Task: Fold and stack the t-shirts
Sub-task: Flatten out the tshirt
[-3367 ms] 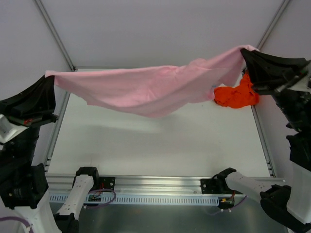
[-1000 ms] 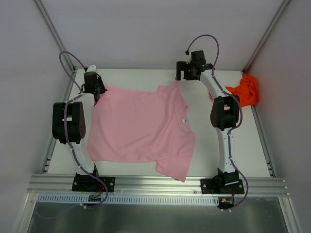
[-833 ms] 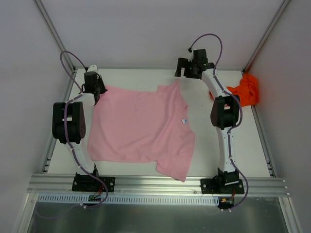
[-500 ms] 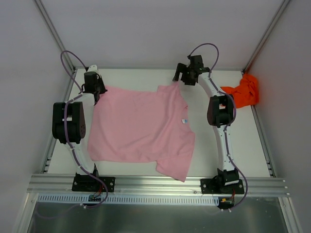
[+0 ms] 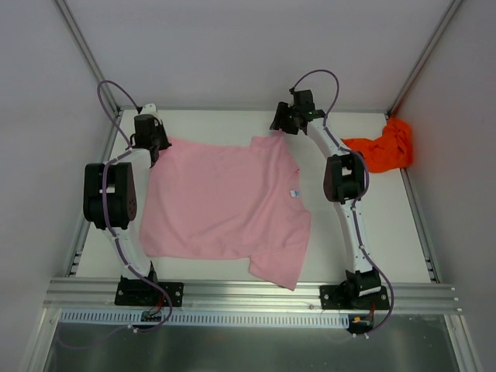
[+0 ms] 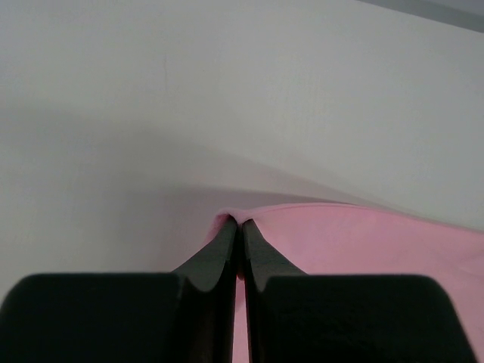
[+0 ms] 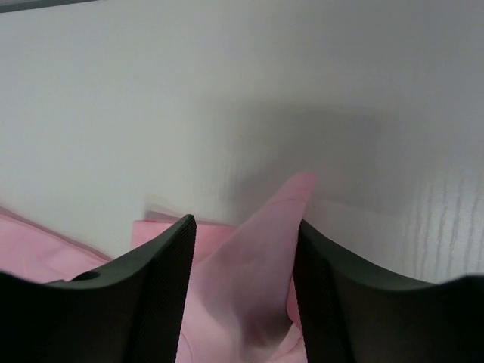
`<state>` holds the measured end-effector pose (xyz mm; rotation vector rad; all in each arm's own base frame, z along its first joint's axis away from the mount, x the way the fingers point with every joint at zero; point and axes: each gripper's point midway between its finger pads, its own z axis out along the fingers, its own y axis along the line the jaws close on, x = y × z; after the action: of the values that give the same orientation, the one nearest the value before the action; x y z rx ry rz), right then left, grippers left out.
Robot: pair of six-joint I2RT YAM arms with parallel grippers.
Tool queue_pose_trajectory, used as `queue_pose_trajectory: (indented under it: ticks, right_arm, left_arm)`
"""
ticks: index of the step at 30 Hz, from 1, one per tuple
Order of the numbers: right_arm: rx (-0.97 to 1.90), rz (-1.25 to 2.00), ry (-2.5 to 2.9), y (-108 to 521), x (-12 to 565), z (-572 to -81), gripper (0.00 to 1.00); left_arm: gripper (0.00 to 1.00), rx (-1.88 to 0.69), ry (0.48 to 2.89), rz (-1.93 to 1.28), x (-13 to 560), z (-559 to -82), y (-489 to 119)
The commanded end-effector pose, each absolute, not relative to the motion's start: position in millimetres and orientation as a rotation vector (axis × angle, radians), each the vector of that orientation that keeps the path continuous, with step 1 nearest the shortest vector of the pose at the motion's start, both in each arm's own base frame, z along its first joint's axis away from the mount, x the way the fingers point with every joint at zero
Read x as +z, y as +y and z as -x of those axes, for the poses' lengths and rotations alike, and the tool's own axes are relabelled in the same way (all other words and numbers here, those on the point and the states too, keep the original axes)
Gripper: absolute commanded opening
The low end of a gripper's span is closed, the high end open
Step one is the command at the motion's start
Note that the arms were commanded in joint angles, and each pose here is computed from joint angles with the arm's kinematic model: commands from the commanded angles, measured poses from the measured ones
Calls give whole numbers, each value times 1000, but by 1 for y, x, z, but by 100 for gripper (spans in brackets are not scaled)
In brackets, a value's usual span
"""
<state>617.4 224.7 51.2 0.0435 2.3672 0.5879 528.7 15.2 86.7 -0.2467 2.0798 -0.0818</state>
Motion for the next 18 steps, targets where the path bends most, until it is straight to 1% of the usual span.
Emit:
queue_pose_trajectory:
  ticks: [1,2,3,4,5,6,7,10,12,15,17,18]
  right_arm:
    - [604,-52,2303,228,70,-630,53]
    - [605,-55,2303,227,70,-631,49]
    - [608,-51,2301,228,71,-631,42]
    - [609,-53,2302,228,70,-631,38]
    - [611,-56,2301,228,70,-631,28]
    - [609,-58,2298,227,71,-632,22]
    - [608,-48,2289,228,73,-633,12]
    - [586,-5,2251,228,83,-637,1]
    - [602,72,2192,231,105,-640,1]
    - [611,175,2052,237,151,-648,1]
    - [628,246,1935,243,192,-651,1]
    - [662,279,1904,248,202,-647,1]
  left_arm:
    - [0,-70,2022,214,106,-545,19]
    - [0,-70,2020,215,106,-546,20]
    - [0,-70,2023,214,105,-546,20]
    - [0,-69,2025,215,105,-547,20]
    - [0,-68,2025,214,105,-548,21]
    - [0,-68,2018,212,108,-550,21]
    - [0,-65,2018,210,108,-550,22]
    - [0,-61,2009,206,112,-552,23]
    - [0,-87,2002,199,116,-553,22]
    - [0,-108,1981,191,124,-554,21]
    - [0,-127,1960,170,133,-555,19]
    - [0,-157,1953,145,136,-555,14]
